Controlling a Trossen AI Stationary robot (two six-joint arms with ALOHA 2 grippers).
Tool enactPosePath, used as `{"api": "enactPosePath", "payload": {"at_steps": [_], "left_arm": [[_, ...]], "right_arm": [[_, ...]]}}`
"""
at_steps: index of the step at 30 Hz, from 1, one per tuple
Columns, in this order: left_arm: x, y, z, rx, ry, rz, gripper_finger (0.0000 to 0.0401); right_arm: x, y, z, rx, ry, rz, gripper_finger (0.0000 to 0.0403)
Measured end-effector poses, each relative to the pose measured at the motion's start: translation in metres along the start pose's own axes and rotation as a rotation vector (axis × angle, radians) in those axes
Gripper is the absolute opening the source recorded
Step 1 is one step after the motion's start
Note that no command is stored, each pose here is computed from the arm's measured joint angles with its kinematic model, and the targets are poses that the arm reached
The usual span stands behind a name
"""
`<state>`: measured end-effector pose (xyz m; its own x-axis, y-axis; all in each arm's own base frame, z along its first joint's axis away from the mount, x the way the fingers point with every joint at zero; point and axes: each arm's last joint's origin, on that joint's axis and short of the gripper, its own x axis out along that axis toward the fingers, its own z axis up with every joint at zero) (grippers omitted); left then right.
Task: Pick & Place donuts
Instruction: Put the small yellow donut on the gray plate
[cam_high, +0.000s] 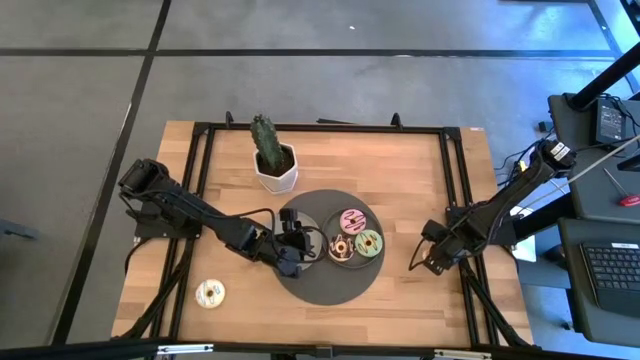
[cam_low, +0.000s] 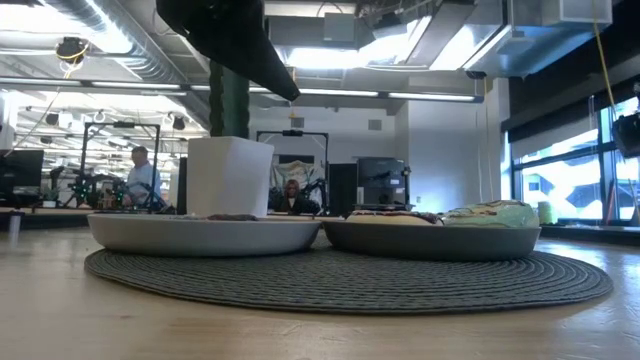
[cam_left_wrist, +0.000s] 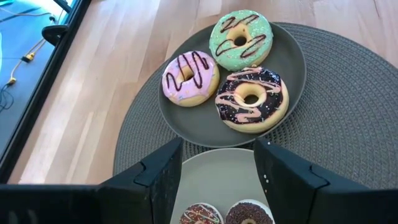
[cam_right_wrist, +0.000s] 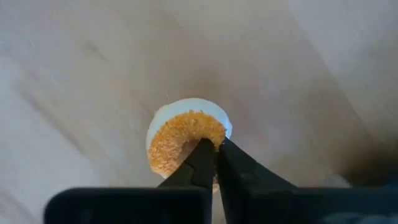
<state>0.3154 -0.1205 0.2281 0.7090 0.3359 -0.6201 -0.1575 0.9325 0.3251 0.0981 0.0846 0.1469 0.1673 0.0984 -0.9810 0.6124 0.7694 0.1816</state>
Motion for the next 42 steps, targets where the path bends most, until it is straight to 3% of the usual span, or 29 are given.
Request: {"api": "enactPosePath", "payload": {"at_steps": [5, 10, 18, 22, 30, 37, 42], "left_arm": [[0.0, 0.0, 0.0, 0.0, 0.0, 0.0, 0.0196], [0.0, 0.0, 0.0, -0.006, -0.001, -0.001, 0.0196], [0.0, 0.0, 0.001, -0.152, -0.008, -0.012, 0.0196], [0.0, -0.001, 0.001, -0.191, -0.004, -0.034, 0.0196], [0.0, -0.004, 0.001, -0.207, 0.021, -0.116, 0.0196], [-0.001, -0.005, 0.0, -0.211, 0.029, -0.141, 0.0196], [-0.001, -0.005, 0.0, -0.213, 0.032, -0.145, 0.0196]], "right_arm": [[-0.018, 0.015, 0.006, -0.072, -0.073, 0.053, 0.0017], [-0.043, 0.032, 0.017, -0.145, -0.24, 0.104, 0.0031], [-0.082, 0.06, 0.048, -0.37, -0.502, 0.214, 0.001], [-0.093, 0.074, 0.068, -0.479, -0.583, 0.211, 0.0017], [-0.093, 0.111, 0.116, -0.705, -0.6, 0.13, 0.0016], [-0.057, 0.151, 0.142, -0.859, -0.486, 0.209, 0.0019], [-0.027, 0.175, 0.156, -0.878, -0.405, 0.192, 0.002]]}}
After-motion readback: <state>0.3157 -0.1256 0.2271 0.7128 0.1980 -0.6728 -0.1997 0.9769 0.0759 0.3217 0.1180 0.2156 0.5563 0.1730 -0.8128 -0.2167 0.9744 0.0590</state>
